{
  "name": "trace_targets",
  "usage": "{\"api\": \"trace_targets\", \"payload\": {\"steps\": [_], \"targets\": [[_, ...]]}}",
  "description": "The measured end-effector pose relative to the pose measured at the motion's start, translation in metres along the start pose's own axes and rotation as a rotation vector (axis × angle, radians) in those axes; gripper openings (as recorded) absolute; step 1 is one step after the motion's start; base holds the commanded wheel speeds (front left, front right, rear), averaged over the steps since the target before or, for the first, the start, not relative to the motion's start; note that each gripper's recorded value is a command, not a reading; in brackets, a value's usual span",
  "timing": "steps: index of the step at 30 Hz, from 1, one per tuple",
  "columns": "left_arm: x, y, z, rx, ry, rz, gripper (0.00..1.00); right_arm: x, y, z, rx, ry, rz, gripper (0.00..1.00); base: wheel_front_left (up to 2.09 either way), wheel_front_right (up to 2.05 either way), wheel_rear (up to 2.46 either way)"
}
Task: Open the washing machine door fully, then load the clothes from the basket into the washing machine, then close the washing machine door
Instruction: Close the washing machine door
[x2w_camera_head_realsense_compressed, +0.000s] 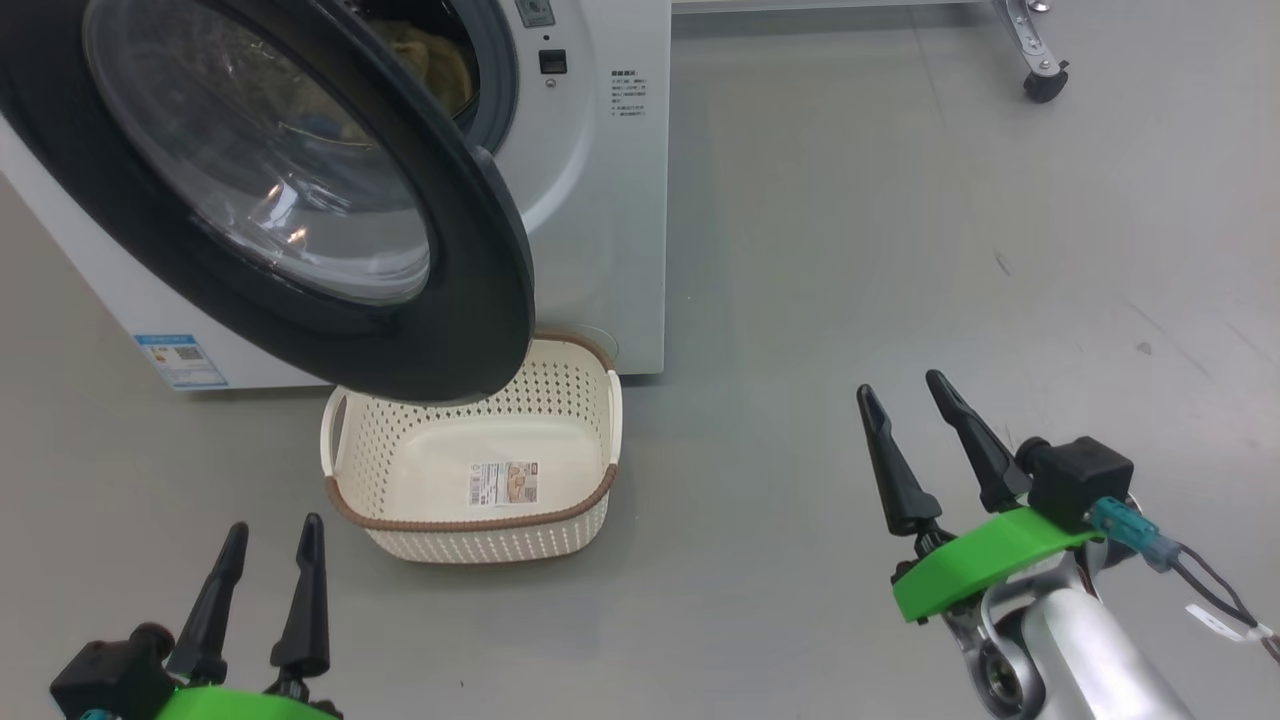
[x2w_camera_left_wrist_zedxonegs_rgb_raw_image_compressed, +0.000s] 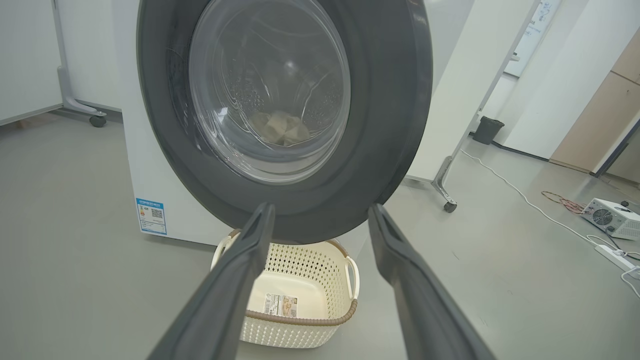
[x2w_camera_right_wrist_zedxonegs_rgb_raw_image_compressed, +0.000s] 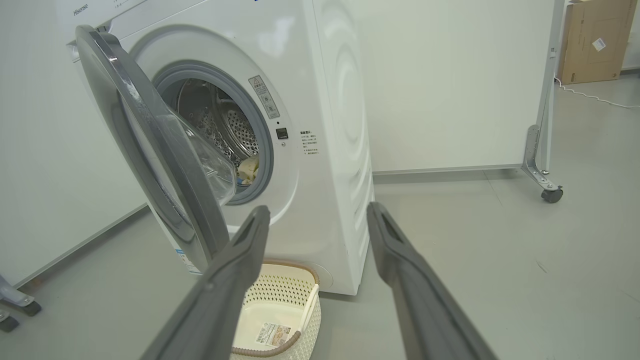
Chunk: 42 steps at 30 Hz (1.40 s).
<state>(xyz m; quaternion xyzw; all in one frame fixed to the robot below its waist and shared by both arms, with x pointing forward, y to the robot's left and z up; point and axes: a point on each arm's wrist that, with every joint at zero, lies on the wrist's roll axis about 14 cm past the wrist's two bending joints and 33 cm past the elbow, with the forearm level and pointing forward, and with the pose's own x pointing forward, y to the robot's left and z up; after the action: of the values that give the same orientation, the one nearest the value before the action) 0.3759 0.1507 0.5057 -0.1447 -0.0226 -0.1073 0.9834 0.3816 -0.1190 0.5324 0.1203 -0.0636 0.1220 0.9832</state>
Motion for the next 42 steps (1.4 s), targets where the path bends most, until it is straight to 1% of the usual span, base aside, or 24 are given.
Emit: {"api": "trace_targets", "payload": {"steps": [30,31,32,33,38,42], "targets": [[0.001,-0.008,-0.019,0.009,0.061,-0.033,1.00,-0.002,-0.006,-0.007,0.002,0.020,-0.017,1.00,0.00,0.00,0.00],[0.001,-0.008,-0.020,0.008,0.062,-0.032,1.00,-0.002,-0.006,-0.008,0.001,0.024,-0.018,0.97,0.00,0.00,0.00],[0.001,-0.008,-0.020,0.008,0.064,-0.031,1.00,-0.001,-0.006,-0.009,-0.001,0.026,-0.018,0.47,0.00,0.00,0.00],[0.001,-0.008,-0.022,0.007,0.068,-0.031,1.00,0.000,-0.008,-0.009,-0.004,0.028,-0.022,0.00,0.00,0.00,0.00],[0.005,-0.007,-0.028,0.000,0.084,-0.032,1.00,0.008,-0.016,-0.010,0.011,0.020,-0.041,0.00,0.00,0.00,0.00],[0.014,-0.005,-0.028,-0.004,0.079,-0.029,1.00,0.025,-0.010,-0.013,0.002,0.021,-0.008,0.00,0.00,0.00,0.00]]}}
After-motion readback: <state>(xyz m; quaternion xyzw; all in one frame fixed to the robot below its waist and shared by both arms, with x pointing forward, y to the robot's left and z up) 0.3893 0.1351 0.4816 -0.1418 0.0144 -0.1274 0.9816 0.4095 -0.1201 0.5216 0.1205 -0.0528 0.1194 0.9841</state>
